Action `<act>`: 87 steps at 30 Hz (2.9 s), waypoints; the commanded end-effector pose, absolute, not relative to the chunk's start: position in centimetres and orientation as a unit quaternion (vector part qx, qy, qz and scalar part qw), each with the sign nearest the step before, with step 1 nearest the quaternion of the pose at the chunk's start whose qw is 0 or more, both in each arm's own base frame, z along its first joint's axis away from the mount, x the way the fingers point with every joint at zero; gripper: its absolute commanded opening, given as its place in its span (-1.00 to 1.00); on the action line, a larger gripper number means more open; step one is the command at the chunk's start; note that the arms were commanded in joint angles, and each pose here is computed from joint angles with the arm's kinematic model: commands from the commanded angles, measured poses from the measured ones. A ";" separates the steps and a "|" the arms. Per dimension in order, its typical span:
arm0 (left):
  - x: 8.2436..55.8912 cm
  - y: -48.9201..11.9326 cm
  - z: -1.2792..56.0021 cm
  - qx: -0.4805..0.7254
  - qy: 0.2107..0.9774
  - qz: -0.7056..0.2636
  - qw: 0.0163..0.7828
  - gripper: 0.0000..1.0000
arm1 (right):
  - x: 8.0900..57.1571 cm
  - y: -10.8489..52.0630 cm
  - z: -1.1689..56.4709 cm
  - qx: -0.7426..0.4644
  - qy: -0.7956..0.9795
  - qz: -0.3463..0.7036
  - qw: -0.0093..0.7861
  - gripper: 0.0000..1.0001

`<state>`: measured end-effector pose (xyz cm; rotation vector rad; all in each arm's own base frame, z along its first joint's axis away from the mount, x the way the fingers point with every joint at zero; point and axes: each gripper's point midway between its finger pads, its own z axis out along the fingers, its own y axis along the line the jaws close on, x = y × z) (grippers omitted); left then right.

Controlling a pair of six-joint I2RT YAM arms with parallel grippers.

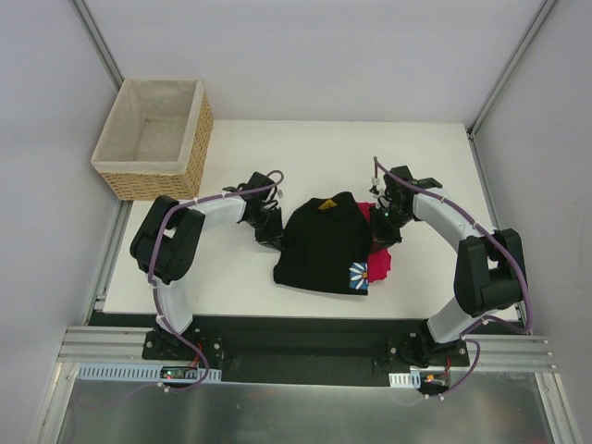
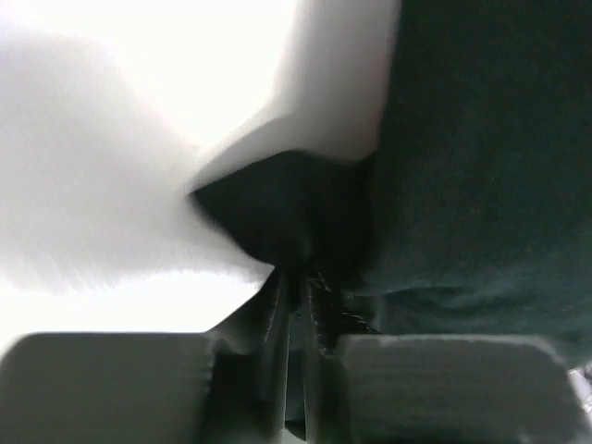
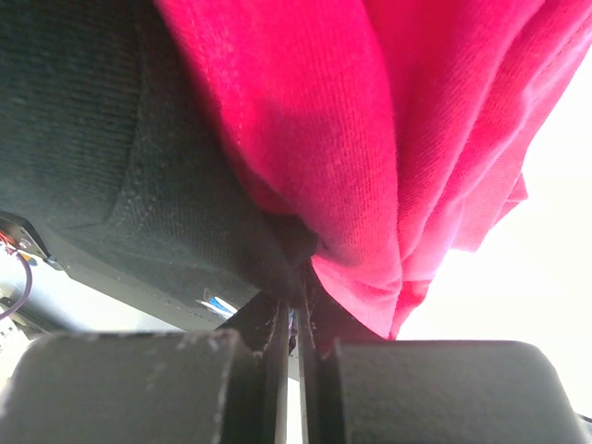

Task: Fold and stack the t-shirts

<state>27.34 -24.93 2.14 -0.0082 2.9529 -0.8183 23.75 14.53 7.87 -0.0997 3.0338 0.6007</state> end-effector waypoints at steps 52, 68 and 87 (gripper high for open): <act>29.5 -23.7 13.5 0.041 0.951 -0.277 0.135 -1.00 | 25.0 13.9 11.6 -0.030 0.980 0.180 0.077 -0.44; 29.9 -24.0 15.3 0.042 0.947 -0.284 0.146 -1.00 | 25.3 14.4 9.8 -0.019 0.978 0.196 0.063 -0.21; 29.7 -23.6 18.1 0.051 0.945 -0.282 0.158 -1.00 | 26.0 15.9 8.3 -0.011 0.972 0.230 0.048 -0.70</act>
